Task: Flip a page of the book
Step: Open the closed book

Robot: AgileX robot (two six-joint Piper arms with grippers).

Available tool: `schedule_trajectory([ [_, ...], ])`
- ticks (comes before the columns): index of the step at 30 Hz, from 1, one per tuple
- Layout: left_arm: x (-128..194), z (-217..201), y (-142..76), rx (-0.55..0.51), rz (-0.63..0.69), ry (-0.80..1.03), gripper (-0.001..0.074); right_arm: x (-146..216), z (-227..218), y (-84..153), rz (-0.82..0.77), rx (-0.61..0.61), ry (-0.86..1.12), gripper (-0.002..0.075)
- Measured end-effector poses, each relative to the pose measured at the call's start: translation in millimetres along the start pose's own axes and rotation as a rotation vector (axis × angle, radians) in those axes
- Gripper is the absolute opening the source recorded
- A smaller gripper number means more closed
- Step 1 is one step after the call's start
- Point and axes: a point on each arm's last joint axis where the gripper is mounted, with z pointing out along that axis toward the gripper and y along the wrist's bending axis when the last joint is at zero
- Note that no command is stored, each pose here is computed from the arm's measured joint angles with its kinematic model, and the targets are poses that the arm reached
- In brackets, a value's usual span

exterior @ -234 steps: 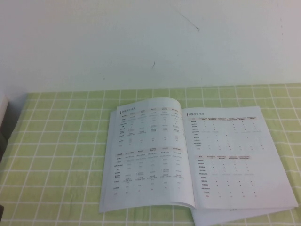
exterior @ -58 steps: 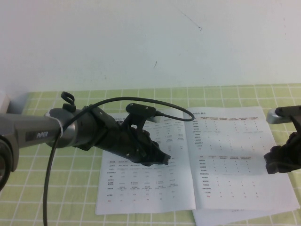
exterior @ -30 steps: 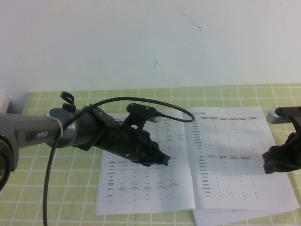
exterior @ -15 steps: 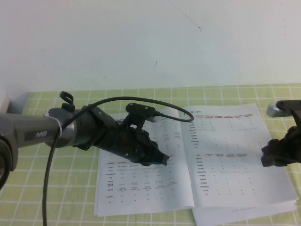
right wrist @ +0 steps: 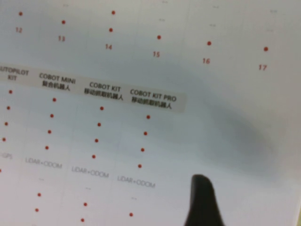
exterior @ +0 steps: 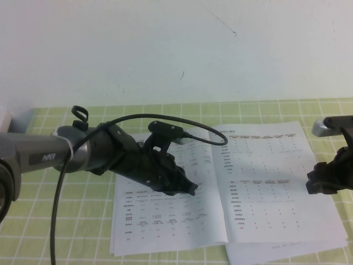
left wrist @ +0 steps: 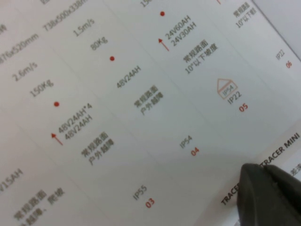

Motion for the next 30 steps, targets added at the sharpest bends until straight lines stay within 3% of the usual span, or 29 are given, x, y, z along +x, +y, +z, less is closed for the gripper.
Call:
schedule_trajectory([
  [14,-6.7,-12.3,-3.9,-0.025,0.048,-0.005,-0.0004,-7.6,-10.8,2.1,-0.036,-0.001,-0.012,0.0437],
  [23,-46.5,-43.8,-27.2,0.013,0.105,-0.186,-0.0004,-8.5,-10.9,1.7,-0.038,0.004,-0.020,0.0437],
  [30,-39.5,1.1,-53.9,0.075,0.181,-0.115,-0.0004,-11.1,-11.0,0.3,-0.038,0.019,-0.048,0.0437],
])
